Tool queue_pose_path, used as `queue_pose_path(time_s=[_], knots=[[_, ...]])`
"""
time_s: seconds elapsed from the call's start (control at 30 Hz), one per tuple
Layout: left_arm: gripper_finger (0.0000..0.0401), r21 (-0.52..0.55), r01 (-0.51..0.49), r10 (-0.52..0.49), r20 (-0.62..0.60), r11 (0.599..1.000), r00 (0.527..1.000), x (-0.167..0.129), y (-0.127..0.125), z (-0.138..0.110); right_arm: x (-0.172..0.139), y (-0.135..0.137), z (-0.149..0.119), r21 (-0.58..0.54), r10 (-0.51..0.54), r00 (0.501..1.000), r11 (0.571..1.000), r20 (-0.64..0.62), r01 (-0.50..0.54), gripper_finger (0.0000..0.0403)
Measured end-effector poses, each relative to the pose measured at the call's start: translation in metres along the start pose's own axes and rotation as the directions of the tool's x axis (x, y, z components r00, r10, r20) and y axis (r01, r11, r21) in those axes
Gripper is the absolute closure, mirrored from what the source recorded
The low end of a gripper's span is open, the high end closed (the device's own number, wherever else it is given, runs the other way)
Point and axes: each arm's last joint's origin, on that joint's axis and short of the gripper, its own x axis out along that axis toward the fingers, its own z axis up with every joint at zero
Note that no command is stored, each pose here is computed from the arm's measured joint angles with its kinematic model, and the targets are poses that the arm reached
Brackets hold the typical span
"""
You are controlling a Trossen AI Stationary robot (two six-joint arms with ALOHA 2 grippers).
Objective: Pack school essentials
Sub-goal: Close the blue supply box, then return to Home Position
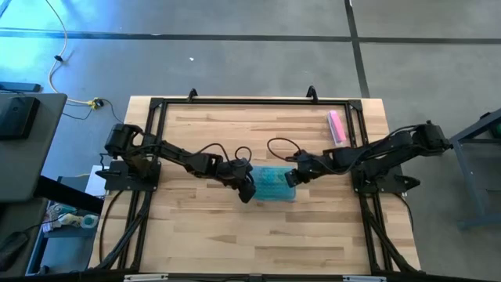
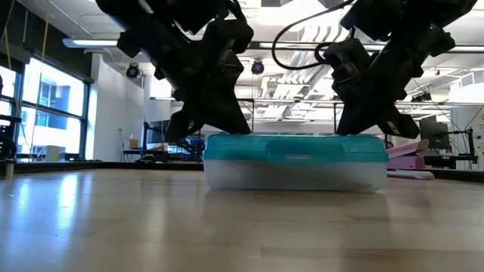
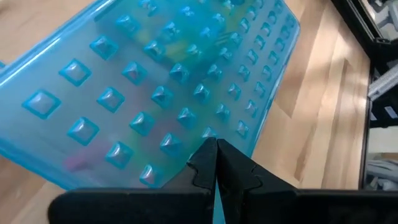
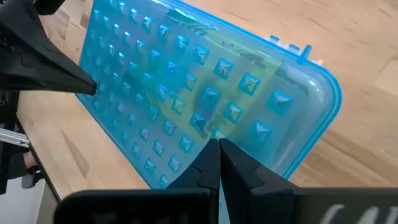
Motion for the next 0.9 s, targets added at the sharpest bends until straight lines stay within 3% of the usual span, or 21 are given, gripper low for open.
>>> queue_pose_path(time_s=[0.17, 0.6, 0.9], knots=[[0.0401, 0.009, -0.023, 0.023, 0.008, 1.0, 1.0, 0.0, 0.001, 0.0, 0.0, 0.001, 0.0, -0.007, 0.01, 1.0, 1.0, 0.004, -0.01, 0.0401], [0.0401, -0.03, 0.052, -0.05, 0.054, 0.998, 0.997, -0.012, -0.006, 0.008, -0.014, 0.005, 0.002, -0.027, 0.073, 0.997, 0.997, 0.026, -0.072, 0.0401], [0.0401, -0.017, 0.119, -0.119, 0.022, 0.993, 0.993, -0.017, -0.008, 0.011, -0.039, 0.011, 0.008, -0.193, 0.173, 0.981, 0.969, 0.083, -0.155, 0.0401]])
